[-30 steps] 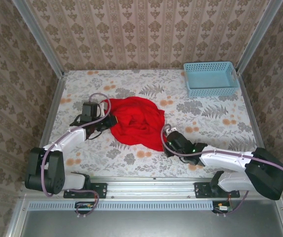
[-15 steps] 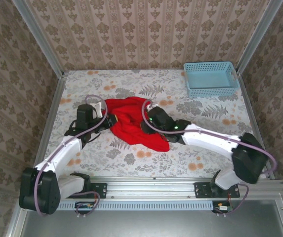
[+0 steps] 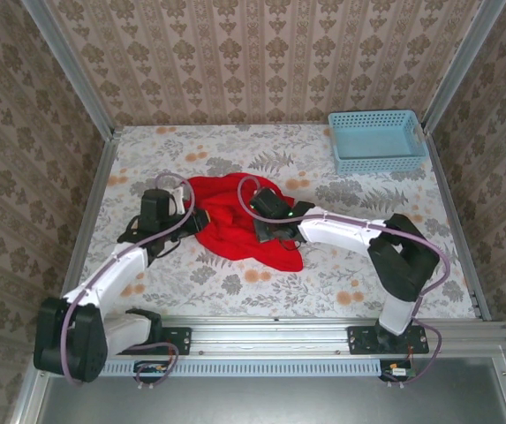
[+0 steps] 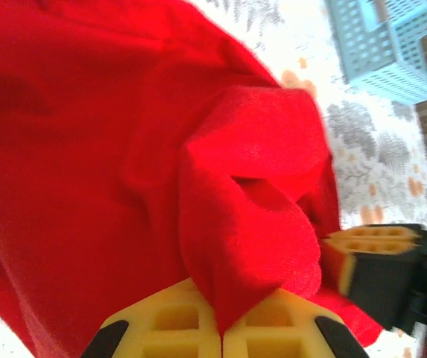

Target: Fold the inside-out t-shirt

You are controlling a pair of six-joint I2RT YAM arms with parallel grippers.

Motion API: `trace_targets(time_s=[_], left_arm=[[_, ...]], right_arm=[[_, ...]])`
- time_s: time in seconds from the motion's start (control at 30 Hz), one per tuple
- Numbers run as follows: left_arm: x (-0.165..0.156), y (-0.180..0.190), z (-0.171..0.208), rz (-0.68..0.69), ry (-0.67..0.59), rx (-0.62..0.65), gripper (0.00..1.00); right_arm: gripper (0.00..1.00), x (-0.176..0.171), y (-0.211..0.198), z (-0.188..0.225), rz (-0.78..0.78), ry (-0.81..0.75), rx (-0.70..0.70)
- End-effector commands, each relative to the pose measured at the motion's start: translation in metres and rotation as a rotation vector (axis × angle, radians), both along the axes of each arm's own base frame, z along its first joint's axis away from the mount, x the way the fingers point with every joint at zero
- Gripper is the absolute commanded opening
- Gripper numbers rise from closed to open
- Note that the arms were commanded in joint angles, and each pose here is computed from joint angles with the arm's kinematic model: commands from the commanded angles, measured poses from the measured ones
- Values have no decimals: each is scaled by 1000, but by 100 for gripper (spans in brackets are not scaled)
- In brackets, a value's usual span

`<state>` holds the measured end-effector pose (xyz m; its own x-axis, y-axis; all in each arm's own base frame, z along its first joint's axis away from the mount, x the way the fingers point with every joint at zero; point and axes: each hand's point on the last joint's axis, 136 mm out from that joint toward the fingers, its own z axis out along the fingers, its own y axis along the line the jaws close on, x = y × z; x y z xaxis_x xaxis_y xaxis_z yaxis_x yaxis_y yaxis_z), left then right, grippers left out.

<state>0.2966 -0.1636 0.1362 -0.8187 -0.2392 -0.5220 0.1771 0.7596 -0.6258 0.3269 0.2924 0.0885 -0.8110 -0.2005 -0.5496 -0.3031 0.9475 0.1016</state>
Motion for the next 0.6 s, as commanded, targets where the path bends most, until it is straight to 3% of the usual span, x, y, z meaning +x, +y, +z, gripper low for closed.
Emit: trace_targets(time_s=[0.0, 0.23, 0.4, 0.57], left_arm=[[14, 8, -3, 23, 34, 67, 0], [42, 33, -6, 148, 84, 3, 0], [37, 29, -17, 125, 97, -15, 0], [25, 18, -34, 76, 129, -11, 0]], right_arm=[[0, -2, -9, 58, 32, -121, 27], [0, -42, -36, 119, 91, -311, 209], [0, -84, -48, 66, 91, -246, 260], [0, -114, -34, 4, 121, -115, 214]])
